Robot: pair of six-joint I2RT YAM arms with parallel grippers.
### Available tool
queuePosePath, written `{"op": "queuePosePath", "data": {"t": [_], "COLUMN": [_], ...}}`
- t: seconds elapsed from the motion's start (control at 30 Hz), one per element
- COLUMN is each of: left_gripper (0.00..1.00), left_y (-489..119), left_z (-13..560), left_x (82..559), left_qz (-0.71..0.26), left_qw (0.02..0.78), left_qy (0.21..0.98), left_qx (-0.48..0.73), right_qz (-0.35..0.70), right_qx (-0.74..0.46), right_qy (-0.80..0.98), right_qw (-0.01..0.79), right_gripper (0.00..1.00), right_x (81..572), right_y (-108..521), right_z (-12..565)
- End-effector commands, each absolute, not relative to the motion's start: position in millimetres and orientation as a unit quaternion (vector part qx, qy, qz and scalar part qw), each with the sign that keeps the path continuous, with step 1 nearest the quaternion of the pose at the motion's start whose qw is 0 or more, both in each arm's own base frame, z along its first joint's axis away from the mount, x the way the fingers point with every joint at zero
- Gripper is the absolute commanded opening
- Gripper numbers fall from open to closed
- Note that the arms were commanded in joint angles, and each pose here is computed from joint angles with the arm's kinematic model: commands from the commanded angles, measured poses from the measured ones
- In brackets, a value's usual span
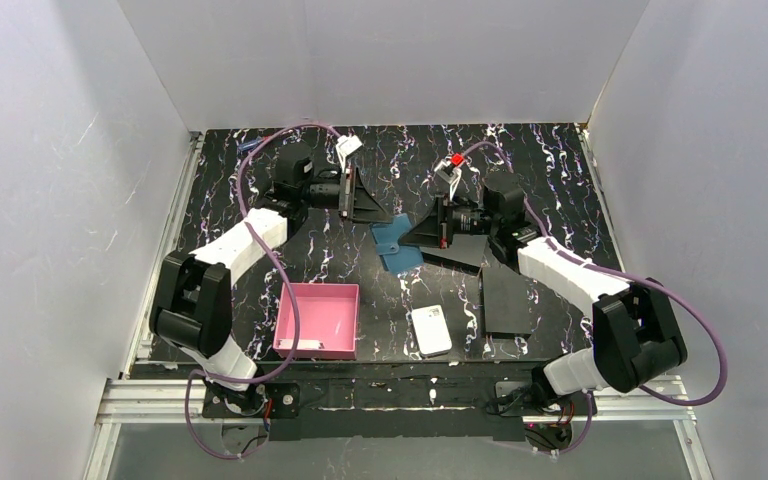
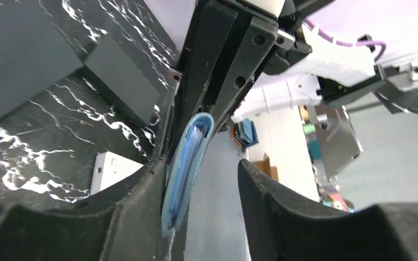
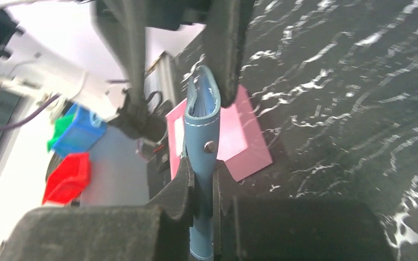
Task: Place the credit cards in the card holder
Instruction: Pick up the card holder from the center of the board, then open the card holder at the center of the board.
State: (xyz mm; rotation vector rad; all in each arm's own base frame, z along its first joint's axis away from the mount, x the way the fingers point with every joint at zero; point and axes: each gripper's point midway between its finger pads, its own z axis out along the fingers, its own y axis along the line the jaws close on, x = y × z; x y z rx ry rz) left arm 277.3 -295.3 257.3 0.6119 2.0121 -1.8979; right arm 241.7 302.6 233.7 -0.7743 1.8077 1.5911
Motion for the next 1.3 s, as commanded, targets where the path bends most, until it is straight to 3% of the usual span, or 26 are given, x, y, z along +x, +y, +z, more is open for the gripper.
{"op": "queuePosePath", "data": {"t": [0.0,0.07,0.17,0.23,0.47,0.73,0.9,1.27], "left_gripper": [0.56,0.68,0.71,0.67,0.56,0.56,0.41,0.44], "left_y": [-269,-252,-236,-223,-233,-253,-257,-260], "left_z": [280,267,243,221,205,196,190,179], "left_x": [303,323,335,342,322,305,301,302], "left_qz": [-0.64,-0.608,-0.521,-0.416,-0.271,-0.231,-0.202,-0.164], "left_qw": [0.223,0.243,0.258,0.289,0.363,0.367,0.367,0.368], "left_qy": [0.717,0.746,0.809,0.858,0.883,0.885,0.886,0.889], "left_qx": [0.164,0.117,0.089,0.081,0.124,0.169,0.198,0.216], "right_qz": [0.533,0.507,0.461,0.428,0.372,0.377,0.401,0.437], "right_qx": [-0.19,-0.151,-0.083,-0.039,0.054,0.085,0.093,0.091], "right_qy": [0.736,0.756,0.788,0.807,0.835,0.832,0.823,0.812], "right_qw": [0.372,0.386,0.399,0.404,0.401,0.398,0.392,0.375], "right_gripper": [0.01,0.01,0.01,0.01,0.01,0.01,0.01,0.01], "right_x": [289,302,323,335,345,336,329,317], "right_y": [294,288,278,274,289,309,320,339], "right_z": [229,225,216,209,199,198,205,213]}}
